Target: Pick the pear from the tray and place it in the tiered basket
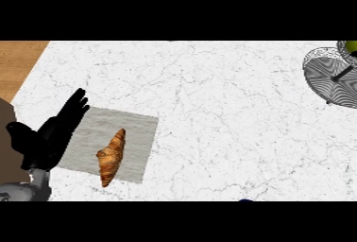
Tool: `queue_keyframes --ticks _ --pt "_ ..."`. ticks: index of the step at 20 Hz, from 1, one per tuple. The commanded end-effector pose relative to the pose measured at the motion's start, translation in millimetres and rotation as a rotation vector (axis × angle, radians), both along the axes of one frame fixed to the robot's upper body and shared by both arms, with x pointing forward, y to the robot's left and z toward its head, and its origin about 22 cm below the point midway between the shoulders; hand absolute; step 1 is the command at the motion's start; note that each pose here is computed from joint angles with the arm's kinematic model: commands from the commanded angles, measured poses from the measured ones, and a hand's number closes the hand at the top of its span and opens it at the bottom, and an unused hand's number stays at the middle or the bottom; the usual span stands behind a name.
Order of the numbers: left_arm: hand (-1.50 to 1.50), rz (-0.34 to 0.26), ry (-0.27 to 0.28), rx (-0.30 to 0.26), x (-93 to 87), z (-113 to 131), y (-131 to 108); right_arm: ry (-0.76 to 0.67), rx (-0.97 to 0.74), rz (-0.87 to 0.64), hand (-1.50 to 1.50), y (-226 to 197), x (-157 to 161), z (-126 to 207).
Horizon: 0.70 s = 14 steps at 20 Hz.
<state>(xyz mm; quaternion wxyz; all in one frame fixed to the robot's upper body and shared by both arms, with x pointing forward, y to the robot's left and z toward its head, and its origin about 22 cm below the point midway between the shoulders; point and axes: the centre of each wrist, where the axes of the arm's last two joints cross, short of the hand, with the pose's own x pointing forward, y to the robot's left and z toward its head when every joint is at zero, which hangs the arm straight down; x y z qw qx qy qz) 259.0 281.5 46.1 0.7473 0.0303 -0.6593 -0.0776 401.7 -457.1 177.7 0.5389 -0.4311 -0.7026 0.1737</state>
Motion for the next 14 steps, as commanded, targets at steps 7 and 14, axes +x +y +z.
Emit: queue_keyframes --ticks 7,14 --pt "0.0 -0.004 0.013 -0.04 -1.6 6 -3 -0.095 0.366 0.02 -1.5 -2 2 16" --pt "0.0 0.028 0.004 -0.041 5.2 1 -16 -0.233 0.633 -0.032 -1.5 -39 -22 41"
